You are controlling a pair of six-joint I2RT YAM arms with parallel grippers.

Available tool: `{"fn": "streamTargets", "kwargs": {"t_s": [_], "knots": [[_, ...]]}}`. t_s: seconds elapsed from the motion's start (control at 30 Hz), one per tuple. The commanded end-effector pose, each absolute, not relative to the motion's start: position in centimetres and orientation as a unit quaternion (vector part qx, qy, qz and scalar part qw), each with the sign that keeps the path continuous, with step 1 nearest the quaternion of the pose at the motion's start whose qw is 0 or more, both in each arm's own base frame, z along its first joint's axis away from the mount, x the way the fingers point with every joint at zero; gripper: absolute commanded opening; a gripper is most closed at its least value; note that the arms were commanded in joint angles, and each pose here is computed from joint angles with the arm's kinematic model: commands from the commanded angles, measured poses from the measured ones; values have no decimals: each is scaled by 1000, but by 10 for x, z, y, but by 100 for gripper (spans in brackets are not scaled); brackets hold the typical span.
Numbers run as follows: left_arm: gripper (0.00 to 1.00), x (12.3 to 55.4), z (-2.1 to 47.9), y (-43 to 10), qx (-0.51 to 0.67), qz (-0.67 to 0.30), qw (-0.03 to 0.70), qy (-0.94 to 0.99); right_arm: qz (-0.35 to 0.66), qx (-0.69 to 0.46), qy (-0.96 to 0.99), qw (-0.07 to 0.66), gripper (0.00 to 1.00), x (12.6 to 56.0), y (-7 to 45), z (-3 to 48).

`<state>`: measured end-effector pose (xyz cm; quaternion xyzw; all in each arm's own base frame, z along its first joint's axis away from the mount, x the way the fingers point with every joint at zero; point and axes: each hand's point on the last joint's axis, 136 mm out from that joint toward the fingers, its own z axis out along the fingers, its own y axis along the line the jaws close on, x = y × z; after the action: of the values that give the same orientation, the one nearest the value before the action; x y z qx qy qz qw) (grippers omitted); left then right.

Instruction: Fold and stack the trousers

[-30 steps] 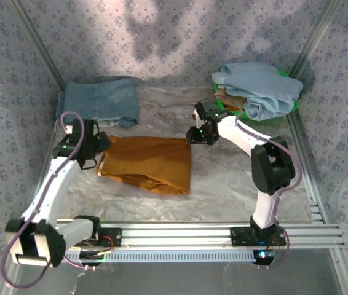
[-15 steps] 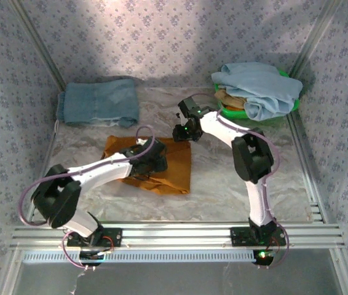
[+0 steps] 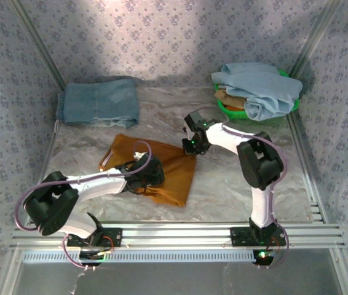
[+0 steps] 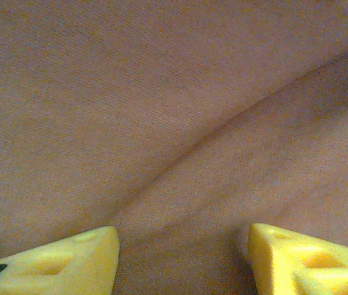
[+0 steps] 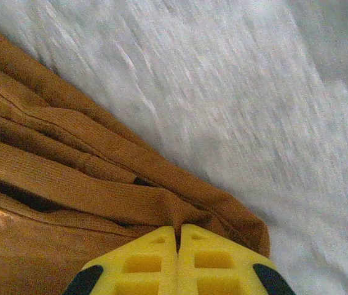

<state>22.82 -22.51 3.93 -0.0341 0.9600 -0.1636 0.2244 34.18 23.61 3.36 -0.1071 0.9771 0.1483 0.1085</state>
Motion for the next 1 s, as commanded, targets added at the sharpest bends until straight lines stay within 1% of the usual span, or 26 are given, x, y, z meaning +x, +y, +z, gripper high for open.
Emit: {"fn": "streamTargets", "kwargs": {"t_s": [0.0, 0.13, 0.27, 0.37, 0.4, 0.47, 0.5, 0.6, 0.67, 0.7, 0.77, 0.83, 0.9, 0.97], "knots": [[59, 209, 23, -205, 15, -121, 200, 972, 61, -11, 997, 39, 0, 292, 156, 2], [63, 227, 38, -226, 62, -133, 231, 962, 73, 49, 995, 44, 0, 259, 126, 7], [65, 255, 45, -250, 106, -122, 261, 952, 73, 98, 990, 65, 0, 241, 99, 19], [68, 277, 48, -257, 137, -81, 281, 946, 135, 107, 983, 68, 1, 237, 105, 33], [68, 282, 48, -258, 144, -72, 277, 947, 147, 101, 981, 72, 11, 238, 109, 39], [71, 284, 51, -257, 154, -57, 277, 947, 139, 90, 983, 72, 35, 233, 107, 51], [74, 284, 53, -252, 154, -46, 277, 947, 134, 91, 984, 80, 42, 231, 103, 58], [83, 276, 63, -235, 148, -21, 264, 953, 121, 97, 983, 102, 52, 225, 94, 72], [88, 262, 73, -227, 136, -25, 253, 958, 121, 100, 982, 104, 51, 218, 91, 74], [89, 253, 78, -225, 135, -35, 245, 959, 127, 98, 982, 100, 48, 215, 93, 73], [90, 234, 88, -221, 128, -45, 238, 962, 138, 88, 982, 90, 39, 208, 100, 70], [89, 213, 93, -220, 117, -65, 220, 966, 142, 64, 984, 86, 32, 203, 110, 68], [86, 193, 91, -226, 104, -93, 203, 969, 146, 33, 985, 90, 30, 201, 123, 67], [84, 173, 86, -241, 104, -127, 187, 969, 134, 8, 987, 91, 33, 200, 131, 66]]}}
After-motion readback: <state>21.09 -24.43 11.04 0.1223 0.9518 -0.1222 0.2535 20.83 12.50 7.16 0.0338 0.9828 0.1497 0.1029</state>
